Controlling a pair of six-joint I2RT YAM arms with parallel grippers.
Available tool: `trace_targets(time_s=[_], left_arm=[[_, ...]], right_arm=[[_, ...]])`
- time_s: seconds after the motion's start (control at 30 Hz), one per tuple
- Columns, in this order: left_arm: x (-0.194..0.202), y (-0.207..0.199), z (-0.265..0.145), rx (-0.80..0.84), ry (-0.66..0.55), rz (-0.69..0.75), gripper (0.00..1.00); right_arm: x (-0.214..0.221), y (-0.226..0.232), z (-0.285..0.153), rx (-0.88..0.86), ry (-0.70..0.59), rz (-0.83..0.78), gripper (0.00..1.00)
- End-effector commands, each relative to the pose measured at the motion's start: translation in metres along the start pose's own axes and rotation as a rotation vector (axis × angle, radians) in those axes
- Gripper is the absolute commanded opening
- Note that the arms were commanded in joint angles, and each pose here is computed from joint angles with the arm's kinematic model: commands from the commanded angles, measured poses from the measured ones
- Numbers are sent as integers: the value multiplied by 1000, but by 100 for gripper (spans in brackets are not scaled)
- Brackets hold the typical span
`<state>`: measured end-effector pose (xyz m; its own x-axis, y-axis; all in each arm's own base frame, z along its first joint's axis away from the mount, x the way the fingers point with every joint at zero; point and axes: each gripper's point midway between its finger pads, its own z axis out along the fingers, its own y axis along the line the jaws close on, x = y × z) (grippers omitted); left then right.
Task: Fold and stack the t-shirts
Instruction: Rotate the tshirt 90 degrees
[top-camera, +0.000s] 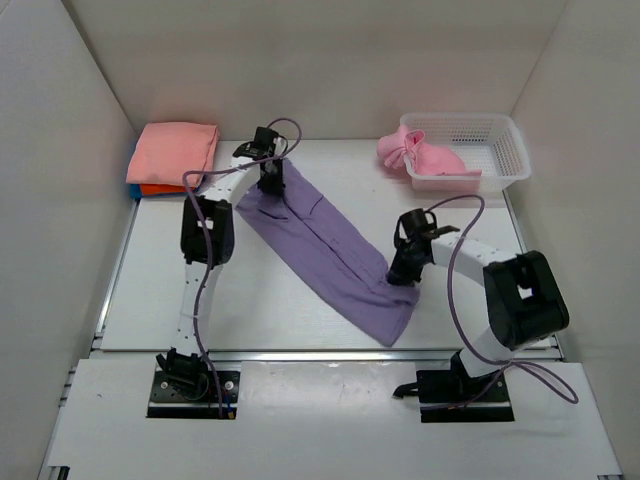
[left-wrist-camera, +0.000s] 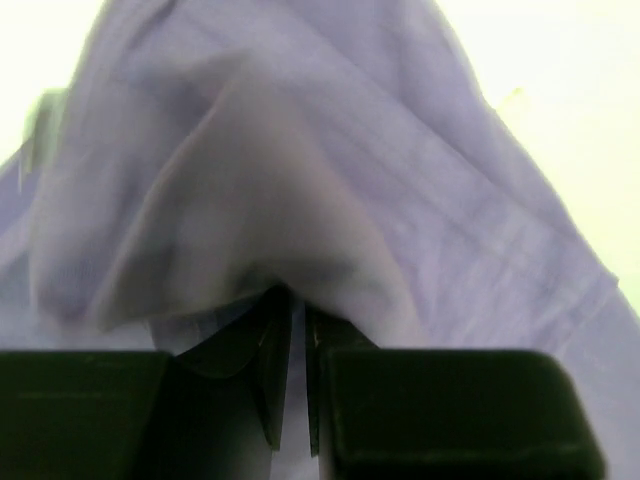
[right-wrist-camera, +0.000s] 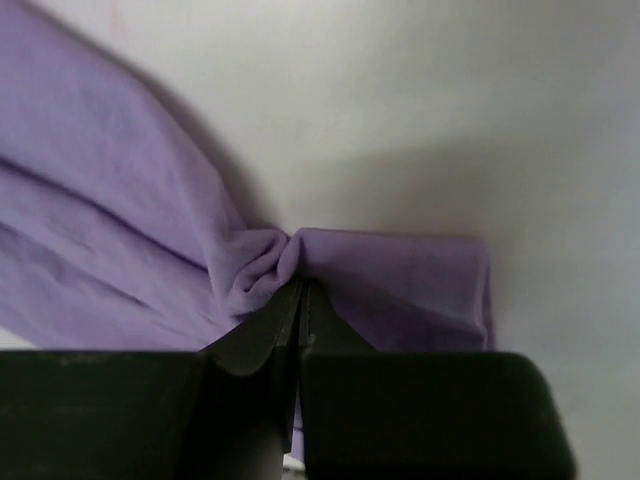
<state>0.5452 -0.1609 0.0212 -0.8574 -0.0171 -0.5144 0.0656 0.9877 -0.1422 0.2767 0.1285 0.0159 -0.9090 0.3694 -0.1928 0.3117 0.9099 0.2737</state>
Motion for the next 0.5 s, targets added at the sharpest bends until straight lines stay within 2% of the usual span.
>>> trace_targets(time_s=[0.0,0.13,0.2,0.33,0.47], left_arm=[[-8,-44,-5,80,66,114,22],[-15,-72,14,207,32,104,19],[-16,-85,14,251,12,116,20],[-40,-119,3,348,-72,151,23],[-47,-131,12,386,-118,122,24]], right_arm=[[64,-15,10,90,100,102,0],[87,16,11,-53,53,156,0],[96,35,13,-147,39,119,0],[124,54,21,-180,94,2,0],[164,58,29,-175,181,-74,0]])
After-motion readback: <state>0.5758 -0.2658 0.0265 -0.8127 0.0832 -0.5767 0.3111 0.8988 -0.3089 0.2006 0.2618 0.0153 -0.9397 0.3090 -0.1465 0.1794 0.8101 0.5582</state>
